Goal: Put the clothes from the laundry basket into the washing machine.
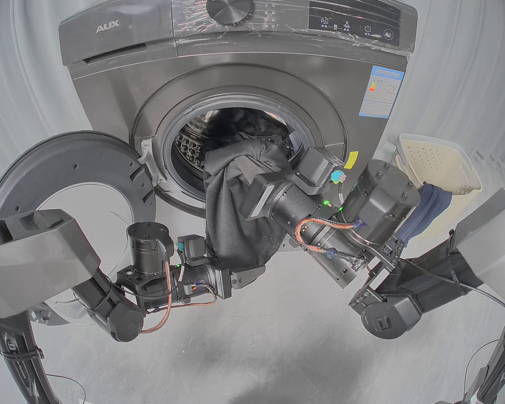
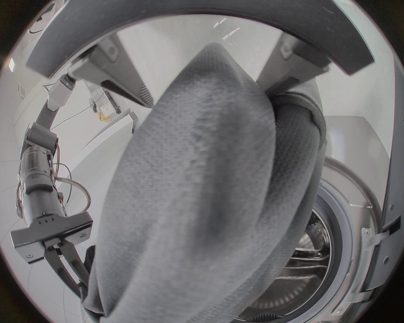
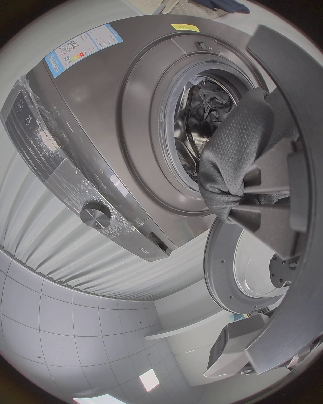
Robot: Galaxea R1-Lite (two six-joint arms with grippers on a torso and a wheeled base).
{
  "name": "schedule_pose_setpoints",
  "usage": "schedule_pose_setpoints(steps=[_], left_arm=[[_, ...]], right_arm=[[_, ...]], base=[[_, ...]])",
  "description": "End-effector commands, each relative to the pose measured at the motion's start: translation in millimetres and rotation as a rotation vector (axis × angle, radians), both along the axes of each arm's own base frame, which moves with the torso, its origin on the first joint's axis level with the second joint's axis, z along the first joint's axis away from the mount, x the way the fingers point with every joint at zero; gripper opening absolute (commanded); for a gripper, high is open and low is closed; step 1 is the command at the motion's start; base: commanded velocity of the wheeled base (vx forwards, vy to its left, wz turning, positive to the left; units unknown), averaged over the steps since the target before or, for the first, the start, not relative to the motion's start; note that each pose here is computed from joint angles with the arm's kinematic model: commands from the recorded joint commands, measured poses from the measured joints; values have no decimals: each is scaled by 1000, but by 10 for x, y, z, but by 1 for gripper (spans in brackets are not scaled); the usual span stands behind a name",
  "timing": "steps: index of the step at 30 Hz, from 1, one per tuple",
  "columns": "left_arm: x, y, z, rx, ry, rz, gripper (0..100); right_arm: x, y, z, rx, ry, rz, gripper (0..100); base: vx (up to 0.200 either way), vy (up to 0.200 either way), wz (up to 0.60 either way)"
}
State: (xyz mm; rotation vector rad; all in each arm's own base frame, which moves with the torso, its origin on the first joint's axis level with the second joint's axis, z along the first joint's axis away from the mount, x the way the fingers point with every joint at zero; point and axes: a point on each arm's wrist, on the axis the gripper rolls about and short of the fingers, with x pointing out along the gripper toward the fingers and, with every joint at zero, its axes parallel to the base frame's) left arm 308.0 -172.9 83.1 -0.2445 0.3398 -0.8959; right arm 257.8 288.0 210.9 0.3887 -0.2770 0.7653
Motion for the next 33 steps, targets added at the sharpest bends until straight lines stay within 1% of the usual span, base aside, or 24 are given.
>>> schedule_pose_setpoints(steps=[1,7,9,12,17,24,25,29,33], left_arm=[[-62,-13,43,-4,-6,-12,0],[-216,-30,149,-12,-20,-38,0],[-322,-38,240,-21,-36,-55,0],[-382,-31,292,-27,-46,-63,0],[-429,-8,340,-35,-59,-66,0],[-462,12,378,-56,-96,-64,0],[-467,15,388,-61,-106,-64,0],[-490,42,490,-88,-151,-58,0],[-524,63,592,-117,-167,-53,0]], right_arm=[[12,-5,-4,1,0,-3,0],[32,-27,-16,-3,3,-10,0],[41,-35,-16,-3,3,-14,0],[56,-27,-46,-9,8,-14,0],[74,-17,-84,-6,4,-16,0],[71,-1,-113,-10,2,-13,0],[76,-5,-113,-10,2,-13,100],[31,-61,-185,-42,25,-9,100],[-46,-145,-231,-66,44,-10,100]], base=[[0,0,0],[0,0,0],[0,0,0],[0,0,0],[0,0,0],[0,0,0],[0,0,0],[0,0,0],[0,0,0]])
